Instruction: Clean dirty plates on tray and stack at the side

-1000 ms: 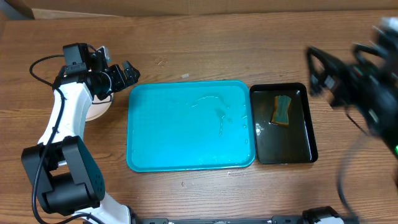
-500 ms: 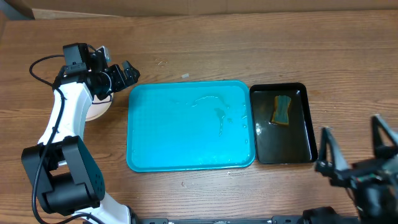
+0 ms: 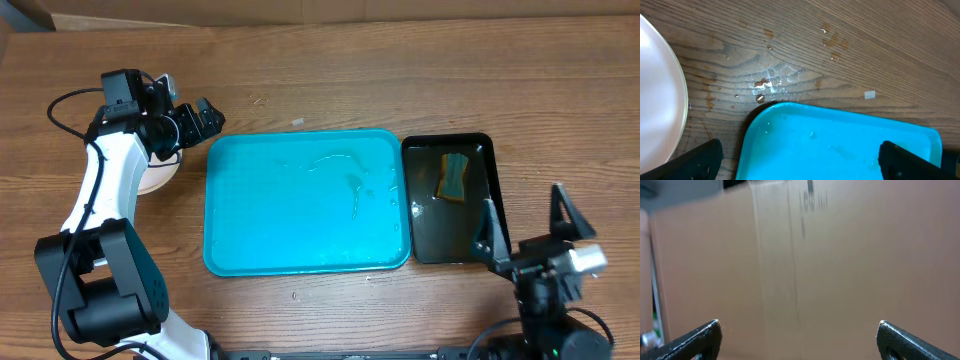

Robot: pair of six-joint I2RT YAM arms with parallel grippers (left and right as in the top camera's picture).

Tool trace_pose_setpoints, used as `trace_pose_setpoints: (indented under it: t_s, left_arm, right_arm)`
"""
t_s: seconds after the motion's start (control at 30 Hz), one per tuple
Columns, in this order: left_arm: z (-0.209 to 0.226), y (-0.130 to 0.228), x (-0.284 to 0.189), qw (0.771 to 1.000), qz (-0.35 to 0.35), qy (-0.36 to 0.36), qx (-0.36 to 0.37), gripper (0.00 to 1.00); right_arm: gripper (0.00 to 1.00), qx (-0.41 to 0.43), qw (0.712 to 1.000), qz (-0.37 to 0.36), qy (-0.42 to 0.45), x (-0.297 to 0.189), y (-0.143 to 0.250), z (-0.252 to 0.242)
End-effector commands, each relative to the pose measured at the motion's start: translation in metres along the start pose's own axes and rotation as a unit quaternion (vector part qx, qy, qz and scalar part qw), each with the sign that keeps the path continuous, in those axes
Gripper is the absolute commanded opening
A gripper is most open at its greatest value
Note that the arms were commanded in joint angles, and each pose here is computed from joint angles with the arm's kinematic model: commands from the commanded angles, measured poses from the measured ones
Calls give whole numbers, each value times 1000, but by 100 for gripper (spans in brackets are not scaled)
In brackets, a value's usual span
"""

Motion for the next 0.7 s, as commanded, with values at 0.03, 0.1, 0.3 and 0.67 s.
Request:
trace_pose_setpoints:
  t_s: [0.03, 0.1, 0.3, 0.67]
  left_arm:
    - [1, 3, 4, 1000, 6, -1, 6, 100]
    - [1, 3, 4, 1000, 6, -1, 6, 100]
    - [1, 3, 4, 1000, 6, -1, 6, 100]
    - [1, 3, 4, 1000, 6, -1, 6, 100]
  right_arm:
    - [100, 0, 1000, 21, 13, -2, 23, -9]
    - [100, 0, 999, 35, 18, -3, 34, -13]
    - [100, 4, 997, 75, 32, -6, 59, -23]
    - [100, -2, 978, 195, 74, -18, 96, -35]
Point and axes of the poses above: each gripper's point midway between its finger pads, its own x axis out along the fingers, its own z axis along the line the jaws close on, y = z × x, the point moved 9 cm from there along -x, back along the fingers, and after that the axes turned 13 degrees about x, right-handed, at the moved point
